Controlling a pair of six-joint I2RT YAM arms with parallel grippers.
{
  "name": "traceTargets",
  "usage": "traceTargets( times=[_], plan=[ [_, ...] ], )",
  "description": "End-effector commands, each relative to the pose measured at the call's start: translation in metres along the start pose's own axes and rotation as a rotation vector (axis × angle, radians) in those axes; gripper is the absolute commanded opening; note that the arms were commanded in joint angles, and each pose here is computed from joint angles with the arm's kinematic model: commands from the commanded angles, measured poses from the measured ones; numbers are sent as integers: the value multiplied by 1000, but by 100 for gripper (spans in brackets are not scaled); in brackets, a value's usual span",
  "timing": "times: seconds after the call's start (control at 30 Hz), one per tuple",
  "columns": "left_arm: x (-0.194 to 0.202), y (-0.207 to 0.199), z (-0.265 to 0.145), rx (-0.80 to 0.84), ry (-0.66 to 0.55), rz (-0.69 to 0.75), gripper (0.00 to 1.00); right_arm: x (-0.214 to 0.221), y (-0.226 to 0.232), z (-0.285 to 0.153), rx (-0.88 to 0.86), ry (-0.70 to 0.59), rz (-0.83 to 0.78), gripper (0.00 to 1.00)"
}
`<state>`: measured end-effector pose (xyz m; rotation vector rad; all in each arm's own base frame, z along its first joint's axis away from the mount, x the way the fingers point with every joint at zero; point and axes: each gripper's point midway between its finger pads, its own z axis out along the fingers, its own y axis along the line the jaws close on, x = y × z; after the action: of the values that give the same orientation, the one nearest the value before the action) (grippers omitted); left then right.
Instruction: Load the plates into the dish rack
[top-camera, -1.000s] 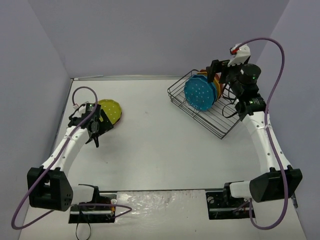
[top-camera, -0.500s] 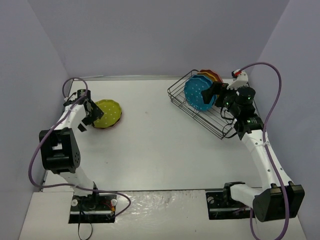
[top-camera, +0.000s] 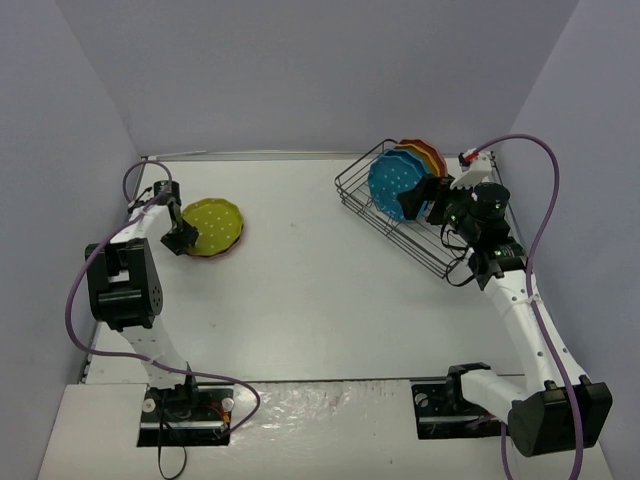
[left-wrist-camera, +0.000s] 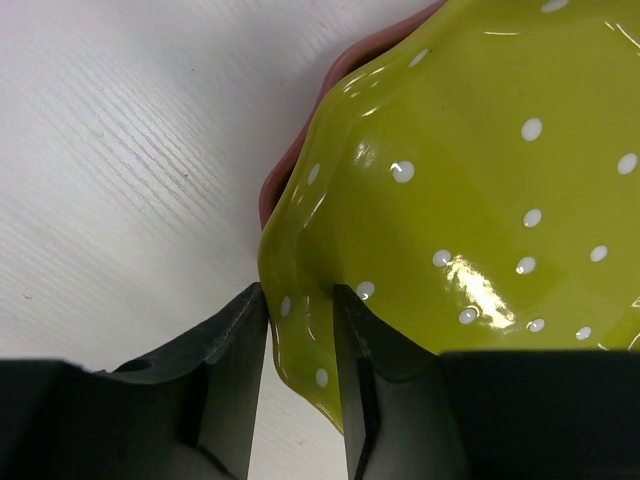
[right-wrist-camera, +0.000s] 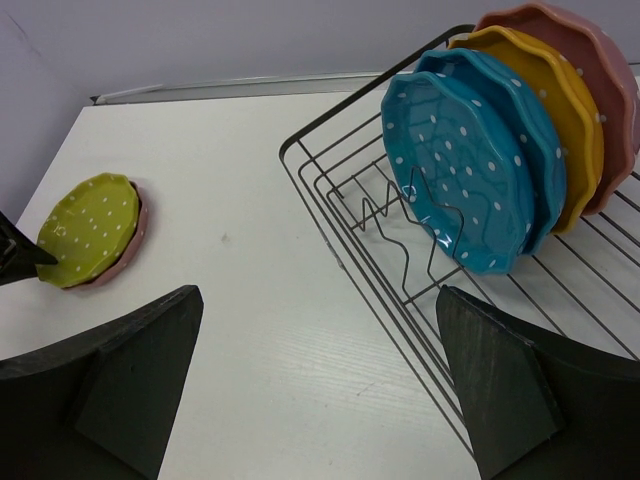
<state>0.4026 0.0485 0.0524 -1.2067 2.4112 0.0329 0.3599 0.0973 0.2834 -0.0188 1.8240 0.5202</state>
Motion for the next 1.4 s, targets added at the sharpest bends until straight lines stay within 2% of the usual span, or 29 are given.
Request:
traceTargets(
  times=[0.0,0.1,0.13,0.27,0.6,0.93,1.27,1.37],
  plan=[
    [-23,-19,-12,58,-54,-33,19,-21,12,-4,-47,-76,-47,100],
    [-22,-16,-16,60,-60,-30,2,-20,12,-3,-46,-73,-47,100],
    [-22,-16,-17,61,-62,-29,0,-19,11,-2,-46,-69,-46,100],
    [-22,-15,-24,69,-53,-28,0,-18,12,-1,-50,-64,-44,100],
    [-45,-15,-78,131,-125,-33,0,-16,17,-1,-67,-58,-44,100],
    [-28,15,-65,90,-85,-52,0,-9,22,1,-84,-42,-42,100],
    [-15,26,-54,110,-61,-91,0,-2,28,3,-103,-22,-33,100],
    [-15,28,-51,110,-58,-98,3,-2,28,3,-103,-22,-32,100]
  ],
)
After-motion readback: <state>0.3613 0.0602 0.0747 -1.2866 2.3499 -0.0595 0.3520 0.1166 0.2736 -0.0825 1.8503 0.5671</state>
